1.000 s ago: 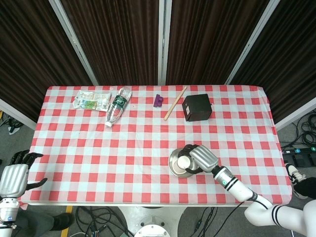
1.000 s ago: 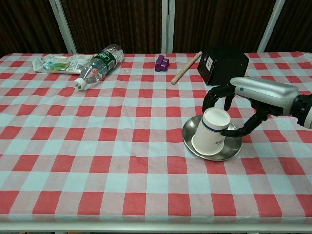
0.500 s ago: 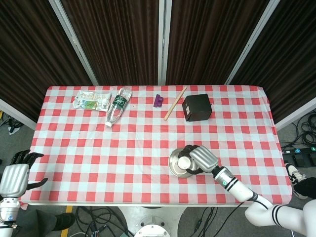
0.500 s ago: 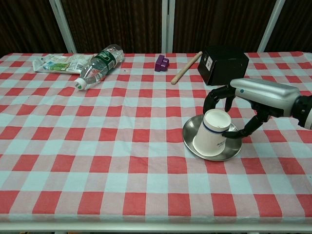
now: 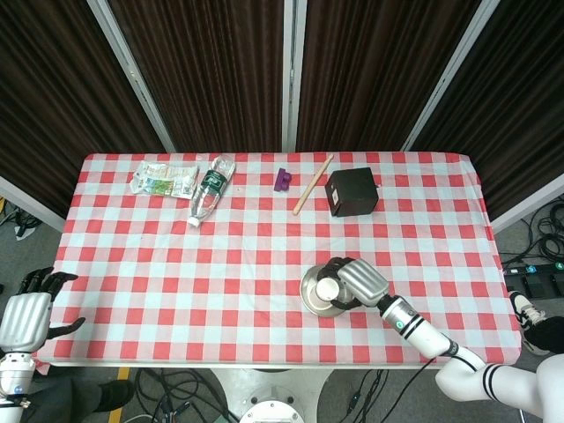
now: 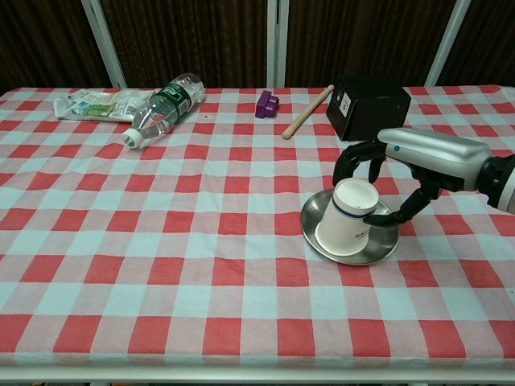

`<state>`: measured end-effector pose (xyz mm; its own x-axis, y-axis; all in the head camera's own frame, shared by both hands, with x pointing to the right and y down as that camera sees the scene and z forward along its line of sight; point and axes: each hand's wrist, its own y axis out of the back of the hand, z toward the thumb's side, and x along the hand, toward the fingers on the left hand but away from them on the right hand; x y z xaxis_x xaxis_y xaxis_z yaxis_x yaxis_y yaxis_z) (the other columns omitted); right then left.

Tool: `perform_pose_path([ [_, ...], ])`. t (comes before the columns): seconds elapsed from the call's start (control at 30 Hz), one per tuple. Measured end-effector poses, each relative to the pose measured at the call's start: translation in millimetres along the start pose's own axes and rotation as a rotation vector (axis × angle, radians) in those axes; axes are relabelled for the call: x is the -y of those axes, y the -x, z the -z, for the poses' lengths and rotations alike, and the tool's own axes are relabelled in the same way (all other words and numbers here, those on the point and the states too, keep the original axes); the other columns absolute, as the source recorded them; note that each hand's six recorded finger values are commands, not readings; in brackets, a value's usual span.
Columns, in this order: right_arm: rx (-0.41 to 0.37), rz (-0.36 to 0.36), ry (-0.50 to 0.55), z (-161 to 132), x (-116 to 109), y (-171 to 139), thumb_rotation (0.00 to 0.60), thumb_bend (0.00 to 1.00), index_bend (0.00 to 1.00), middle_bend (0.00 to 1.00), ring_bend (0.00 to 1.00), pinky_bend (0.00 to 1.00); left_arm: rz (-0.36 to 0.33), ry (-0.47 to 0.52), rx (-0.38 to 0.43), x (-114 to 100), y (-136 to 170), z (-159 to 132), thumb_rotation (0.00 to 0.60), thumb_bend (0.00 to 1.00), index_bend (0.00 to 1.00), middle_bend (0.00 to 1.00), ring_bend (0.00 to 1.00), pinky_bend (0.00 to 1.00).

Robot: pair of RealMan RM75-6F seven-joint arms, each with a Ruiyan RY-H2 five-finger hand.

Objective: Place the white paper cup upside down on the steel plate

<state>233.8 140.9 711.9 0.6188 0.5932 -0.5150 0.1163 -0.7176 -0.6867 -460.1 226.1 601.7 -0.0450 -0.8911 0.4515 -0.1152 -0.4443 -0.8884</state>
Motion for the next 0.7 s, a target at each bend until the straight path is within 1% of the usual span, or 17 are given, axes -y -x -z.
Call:
perform_pose_path([
  [0.13,0.036,0.026,-0.007,10.8,-6.8,6.1,0.600,0.24,0.49,0.41,0.24,0.35,-0.001,0.000,-0.001,-0.7,-0.3,0.3,0.600,0.06,0.28,0.26,0.13,0.14],
  [0.2,0.041,0.029,-0.010,12.4,-7.5,7.9,0.600,0.24,0.49,0.41,0.24,0.35,0.001,0.000,-0.003,0.0,0.0,0.4,0.600,0.06,0.28,0.26,0.13,0.14],
  [0.4,-0.009,-0.009,-0.003,-0.1,1.4,-2.3,0.600,0.24,0.49,0.41,0.24,0.35,0.003,0.001,-0.004,1.4,0.0,0.4,0.600,0.06,0.28,0.26,0.13,0.14],
  [0.47,-0.014,-0.010,-0.005,-0.5,1.1,-5.1,0.600,0.24,0.49,0.41,0.24,0.35,0.004,0.000,0.000,1.6,-0.7,-0.4,0.600,0.06,0.28,0.26,0.13,0.14],
  [0.7,0.042,0.027,0.014,14.7,-6.2,5.4,0.600,0.24,0.49,0.41,0.24,0.35,-0.002,0.001,-0.001,0.1,-0.4,-0.2,0.600,0.06,0.28,0.26,0.13,0.14],
])
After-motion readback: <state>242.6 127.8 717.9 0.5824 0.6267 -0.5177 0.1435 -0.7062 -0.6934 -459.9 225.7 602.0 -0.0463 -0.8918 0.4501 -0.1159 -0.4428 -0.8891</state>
